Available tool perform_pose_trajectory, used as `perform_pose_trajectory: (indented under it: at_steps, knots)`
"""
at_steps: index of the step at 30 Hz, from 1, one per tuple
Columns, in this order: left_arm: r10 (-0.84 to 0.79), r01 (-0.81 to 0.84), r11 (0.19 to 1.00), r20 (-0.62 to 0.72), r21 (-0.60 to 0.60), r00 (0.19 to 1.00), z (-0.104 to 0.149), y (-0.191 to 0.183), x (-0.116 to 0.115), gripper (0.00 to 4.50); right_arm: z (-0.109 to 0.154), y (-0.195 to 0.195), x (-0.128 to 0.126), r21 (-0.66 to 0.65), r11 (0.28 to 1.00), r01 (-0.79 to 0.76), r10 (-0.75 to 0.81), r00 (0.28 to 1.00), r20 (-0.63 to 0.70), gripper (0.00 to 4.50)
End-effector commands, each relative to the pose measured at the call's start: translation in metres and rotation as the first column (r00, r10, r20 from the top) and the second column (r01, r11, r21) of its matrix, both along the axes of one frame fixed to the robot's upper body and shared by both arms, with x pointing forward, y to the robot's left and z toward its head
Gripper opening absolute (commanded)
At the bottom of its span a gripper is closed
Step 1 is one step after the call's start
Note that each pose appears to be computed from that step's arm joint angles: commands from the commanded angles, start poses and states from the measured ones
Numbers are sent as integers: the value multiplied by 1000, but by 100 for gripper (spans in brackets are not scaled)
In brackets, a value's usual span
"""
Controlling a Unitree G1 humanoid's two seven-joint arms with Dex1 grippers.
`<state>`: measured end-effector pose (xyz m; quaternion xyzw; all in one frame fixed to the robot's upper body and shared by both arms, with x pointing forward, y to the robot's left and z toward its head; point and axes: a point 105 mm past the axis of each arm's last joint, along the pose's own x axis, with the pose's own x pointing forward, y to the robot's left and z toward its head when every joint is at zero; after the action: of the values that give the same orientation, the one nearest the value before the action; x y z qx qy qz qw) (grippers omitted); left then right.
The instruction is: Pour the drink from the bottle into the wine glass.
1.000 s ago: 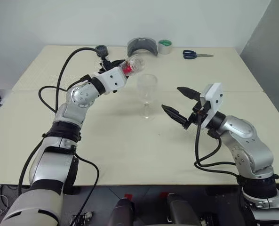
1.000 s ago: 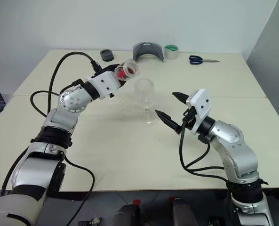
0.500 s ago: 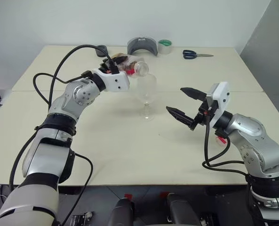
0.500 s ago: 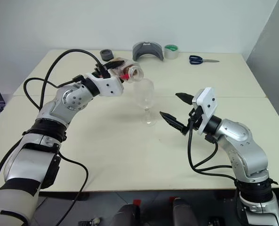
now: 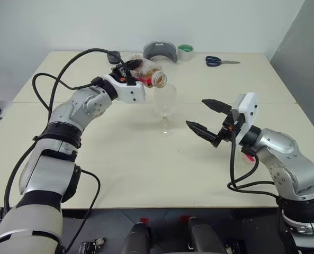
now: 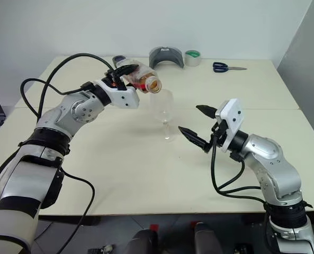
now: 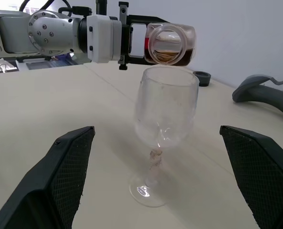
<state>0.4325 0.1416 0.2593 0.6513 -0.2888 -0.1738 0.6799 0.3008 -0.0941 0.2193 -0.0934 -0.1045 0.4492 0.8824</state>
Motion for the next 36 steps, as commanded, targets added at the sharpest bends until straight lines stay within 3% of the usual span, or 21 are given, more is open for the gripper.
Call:
perform_pose_trajectory:
  at_steps: [1, 36]
  knots:
    - [3, -2, 1000, 108, -9, 994, 32, 2, -2, 167, 10, 4, -7, 2, 1000, -27, 27, 999, 46, 450]
    - [13, -27, 997, 197, 68, 980, 46, 2, 3, 167, 7, 15, -15, 27, 997, -66, 65, 998, 22, 450]
